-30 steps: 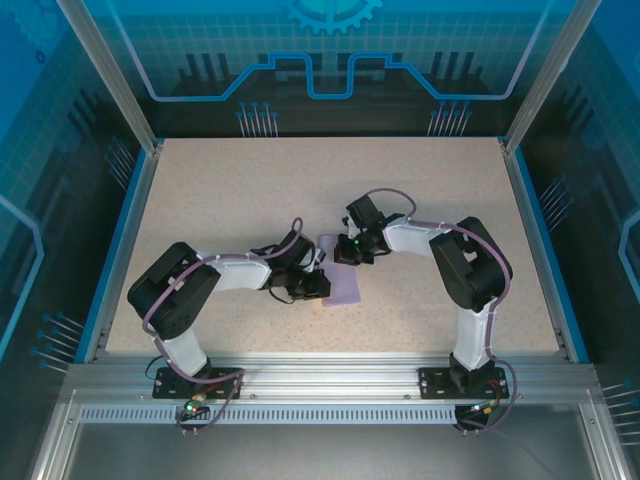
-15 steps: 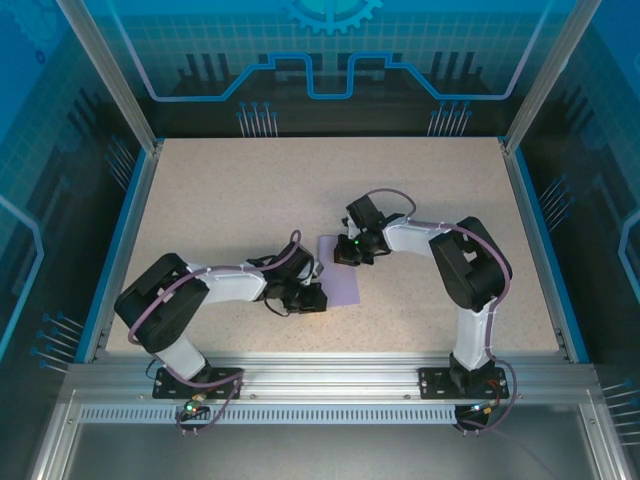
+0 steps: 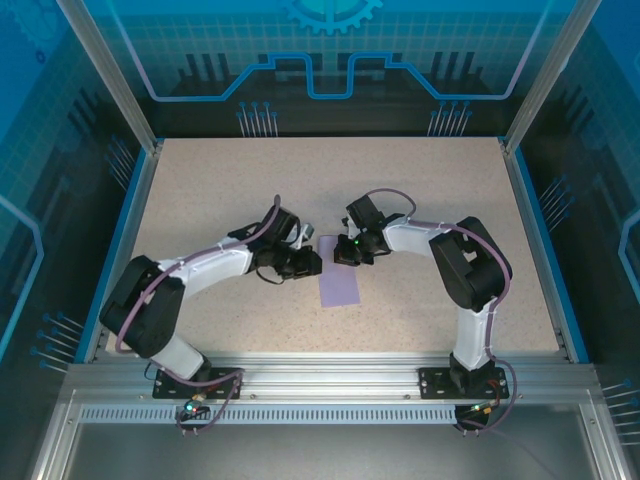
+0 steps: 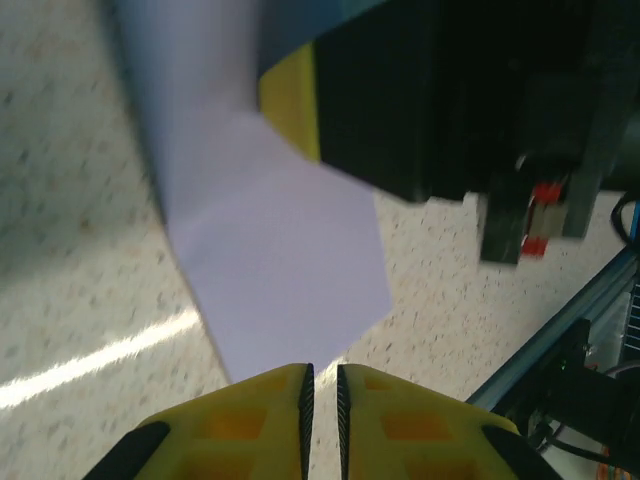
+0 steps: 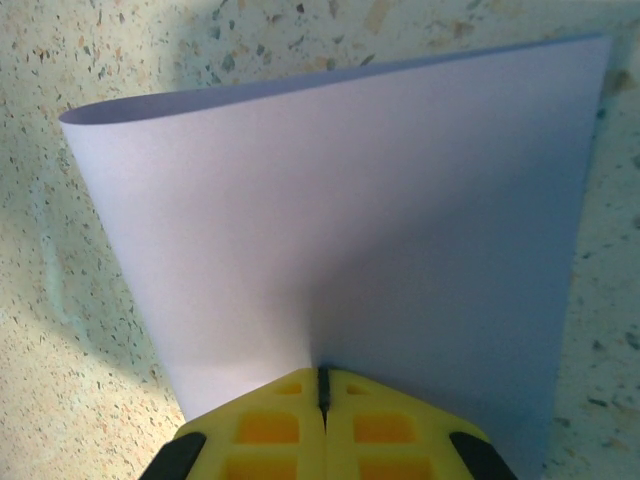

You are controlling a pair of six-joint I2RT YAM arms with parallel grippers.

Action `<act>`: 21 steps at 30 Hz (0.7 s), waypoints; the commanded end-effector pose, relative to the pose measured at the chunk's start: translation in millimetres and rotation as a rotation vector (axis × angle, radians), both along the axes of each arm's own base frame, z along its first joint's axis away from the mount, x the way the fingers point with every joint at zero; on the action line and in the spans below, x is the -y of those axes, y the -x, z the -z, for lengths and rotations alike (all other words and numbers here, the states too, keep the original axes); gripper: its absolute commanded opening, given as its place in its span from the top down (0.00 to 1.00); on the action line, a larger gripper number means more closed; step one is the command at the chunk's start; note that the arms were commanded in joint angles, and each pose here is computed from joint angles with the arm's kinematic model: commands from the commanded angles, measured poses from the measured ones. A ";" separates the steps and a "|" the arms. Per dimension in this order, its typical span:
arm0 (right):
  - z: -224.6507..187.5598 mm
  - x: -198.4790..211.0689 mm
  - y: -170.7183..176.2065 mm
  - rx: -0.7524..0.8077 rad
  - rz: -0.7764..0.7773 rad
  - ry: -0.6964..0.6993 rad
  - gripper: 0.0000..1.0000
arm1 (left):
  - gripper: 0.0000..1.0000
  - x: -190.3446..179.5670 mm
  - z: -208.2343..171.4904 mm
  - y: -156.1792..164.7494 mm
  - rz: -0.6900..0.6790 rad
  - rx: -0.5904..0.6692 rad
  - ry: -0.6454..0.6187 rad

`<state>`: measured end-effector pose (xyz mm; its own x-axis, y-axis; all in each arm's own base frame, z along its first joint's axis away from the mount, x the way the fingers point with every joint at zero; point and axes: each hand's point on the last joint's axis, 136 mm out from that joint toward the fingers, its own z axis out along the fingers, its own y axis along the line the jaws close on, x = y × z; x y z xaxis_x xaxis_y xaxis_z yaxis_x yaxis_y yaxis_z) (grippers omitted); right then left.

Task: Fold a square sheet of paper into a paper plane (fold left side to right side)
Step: Hold the square sheet of paper at the center of the table.

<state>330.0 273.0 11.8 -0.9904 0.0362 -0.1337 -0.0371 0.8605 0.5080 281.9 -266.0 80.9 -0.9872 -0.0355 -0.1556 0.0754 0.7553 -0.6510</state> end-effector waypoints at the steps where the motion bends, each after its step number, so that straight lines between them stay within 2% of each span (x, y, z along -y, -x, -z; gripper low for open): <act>1: 29.9 19.5 14.6 -0.065 0.018 0.112 0.99 | 0.82 10.1 10.2 -5.9 0.048 -0.024 0.012; 10: 26.9 15.1 14.5 -0.058 0.008 0.099 0.99 | 0.82 21.2 43.1 -19.2 0.042 -0.075 0.008; 15: 26.6 14.2 14.8 -0.056 0.004 0.098 0.98 | 0.82 20.6 58.9 -11.9 0.047 -0.107 -0.008; 21: 19.2 10.4 10.6 -0.030 -0.006 0.080 0.98 | 0.82 11.1 81.6 0.0 0.028 -0.163 -0.085</act>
<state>329.7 273.8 12.2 -0.9904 0.0336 -0.1340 -0.0399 0.8589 0.5106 292.8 -280.0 14.6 -0.9994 -0.0110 -0.0332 0.0121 0.7813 -0.6241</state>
